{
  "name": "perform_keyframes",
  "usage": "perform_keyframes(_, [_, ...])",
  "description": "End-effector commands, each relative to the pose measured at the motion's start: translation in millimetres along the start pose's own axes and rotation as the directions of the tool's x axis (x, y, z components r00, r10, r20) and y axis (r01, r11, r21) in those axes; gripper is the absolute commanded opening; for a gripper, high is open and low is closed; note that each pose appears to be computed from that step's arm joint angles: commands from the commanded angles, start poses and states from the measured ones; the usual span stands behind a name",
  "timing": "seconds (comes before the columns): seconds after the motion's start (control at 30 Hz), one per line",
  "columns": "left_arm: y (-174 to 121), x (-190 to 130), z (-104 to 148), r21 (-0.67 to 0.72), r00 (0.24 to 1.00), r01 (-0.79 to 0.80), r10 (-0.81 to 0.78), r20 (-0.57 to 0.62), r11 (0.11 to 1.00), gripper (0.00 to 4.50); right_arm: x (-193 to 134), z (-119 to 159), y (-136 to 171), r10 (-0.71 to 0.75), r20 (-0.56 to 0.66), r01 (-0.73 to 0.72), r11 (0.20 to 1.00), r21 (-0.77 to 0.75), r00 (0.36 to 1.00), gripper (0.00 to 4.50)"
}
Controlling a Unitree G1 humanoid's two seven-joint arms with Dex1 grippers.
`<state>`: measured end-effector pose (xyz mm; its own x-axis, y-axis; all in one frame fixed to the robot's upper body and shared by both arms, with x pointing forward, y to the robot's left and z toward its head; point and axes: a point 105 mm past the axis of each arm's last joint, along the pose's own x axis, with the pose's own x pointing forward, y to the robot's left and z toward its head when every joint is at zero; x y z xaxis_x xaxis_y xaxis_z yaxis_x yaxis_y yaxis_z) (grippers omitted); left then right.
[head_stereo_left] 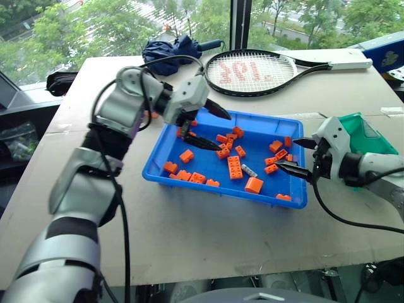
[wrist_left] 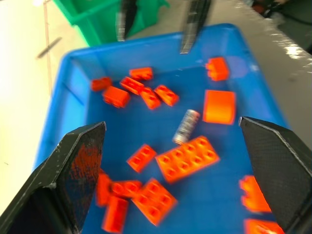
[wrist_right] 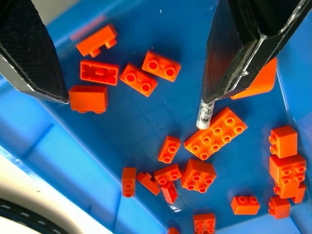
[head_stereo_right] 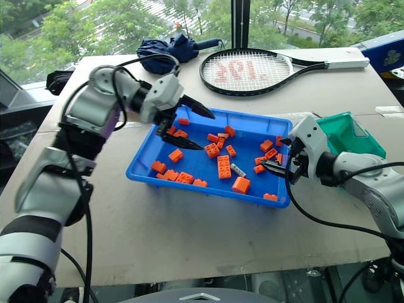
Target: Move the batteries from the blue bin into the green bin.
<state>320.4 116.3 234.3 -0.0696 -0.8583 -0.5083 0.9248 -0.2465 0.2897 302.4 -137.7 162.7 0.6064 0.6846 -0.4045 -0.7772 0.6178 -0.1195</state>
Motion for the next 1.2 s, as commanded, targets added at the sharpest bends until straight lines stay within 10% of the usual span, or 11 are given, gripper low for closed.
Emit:
perform_keyframes(0.03, [-26, -12, 11, -0.030, 1.000, 0.030, -0.029, 0.012, 0.999, 4.46, 17, -4, -3, 0.014, -0.074, -0.017, 0.999, -0.047, 0.997, 4.37])
perform_keyframes(0.63, [-82, -41, -6, -0.237, 0.978, -0.204, 0.186, -0.098, 0.950, 4.46, 68, -19, 28, 0.162, -0.340, -0.208, 0.973, -0.103, 0.926, 4.37])
perform_keyframes(0.93, [-76, -39, 0, -0.211, 0.978, -0.207, 0.193, -0.084, 0.955, 4.50, 64, -24, 19, 0.132, -0.369, -0.206, 0.964, -0.169, 0.920, 0.20])
perform_keyframes(1.2, [-71, -32, 6, -0.199, 0.982, -0.187, 0.180, -0.052, 0.962, 4.50, 35, 23, 9, 0.083, -0.145, -0.106, 0.981, -0.162, 0.986, 0.05])
